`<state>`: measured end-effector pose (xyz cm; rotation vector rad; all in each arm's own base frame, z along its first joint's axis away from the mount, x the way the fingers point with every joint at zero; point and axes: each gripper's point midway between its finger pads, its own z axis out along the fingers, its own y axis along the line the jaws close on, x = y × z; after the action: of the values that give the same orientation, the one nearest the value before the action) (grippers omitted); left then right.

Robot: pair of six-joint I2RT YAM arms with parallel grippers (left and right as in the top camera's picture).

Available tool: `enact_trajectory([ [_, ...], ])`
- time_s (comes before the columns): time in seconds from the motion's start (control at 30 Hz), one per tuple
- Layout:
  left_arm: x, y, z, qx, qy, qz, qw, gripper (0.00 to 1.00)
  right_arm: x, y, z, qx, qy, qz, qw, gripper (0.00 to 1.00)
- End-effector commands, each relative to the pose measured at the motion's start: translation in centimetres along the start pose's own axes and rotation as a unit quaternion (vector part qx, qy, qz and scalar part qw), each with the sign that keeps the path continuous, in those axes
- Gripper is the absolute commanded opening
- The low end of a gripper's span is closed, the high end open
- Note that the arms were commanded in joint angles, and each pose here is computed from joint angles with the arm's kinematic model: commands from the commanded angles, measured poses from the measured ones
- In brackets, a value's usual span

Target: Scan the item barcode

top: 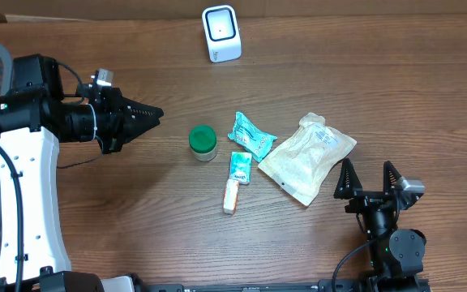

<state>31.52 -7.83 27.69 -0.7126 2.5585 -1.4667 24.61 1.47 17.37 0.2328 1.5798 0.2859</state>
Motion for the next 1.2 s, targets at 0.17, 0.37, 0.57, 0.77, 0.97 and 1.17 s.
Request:
enact_trajectory([
  [0.17, 0.1, 0.2, 0.3, -0.003, 0.005, -0.007, 1.0, 0.04, 0.2, -0.3, 0.0, 0.006, -0.001, -0.002, 1.0, 1.0],
  [0.37, -0.1, 0.7, 0.3, -0.018, -0.002, -0.007, 1.0, 0.04, 0.2, -0.3, 0.0, 0.006, 0.0, -0.002, 1.0, 1.0],
  [0.57, -0.4, 1.2, 0.3, -0.032, -0.009, -0.005, 0.999, 0.04, 0.2, -0.3, 0.0, 0.006, -0.001, -0.002, 1.0, 1.0],
  [0.77, -1.5, 4.0, -0.2, -0.112, -0.044, -0.009, 0.993, 0.04, 0.2, -0.3, 0.0, 0.006, 0.0, -0.002, 1.0, 1.0],
  [0.97, -7.0, 10.9, -5.2, -0.352, -0.2, 0.016, 0.914, 0.04, 0.2, -0.3, 0.0, 0.006, 0.0, -0.002, 1.0, 1.0],
  [1.17, -8.5, 13.6, -9.3, -0.469, -0.258, 0.011, 0.844, 0.93, 0.2, -0.3, 0.0, 0.006, 0.0, -0.002, 1.0, 1.0],
])
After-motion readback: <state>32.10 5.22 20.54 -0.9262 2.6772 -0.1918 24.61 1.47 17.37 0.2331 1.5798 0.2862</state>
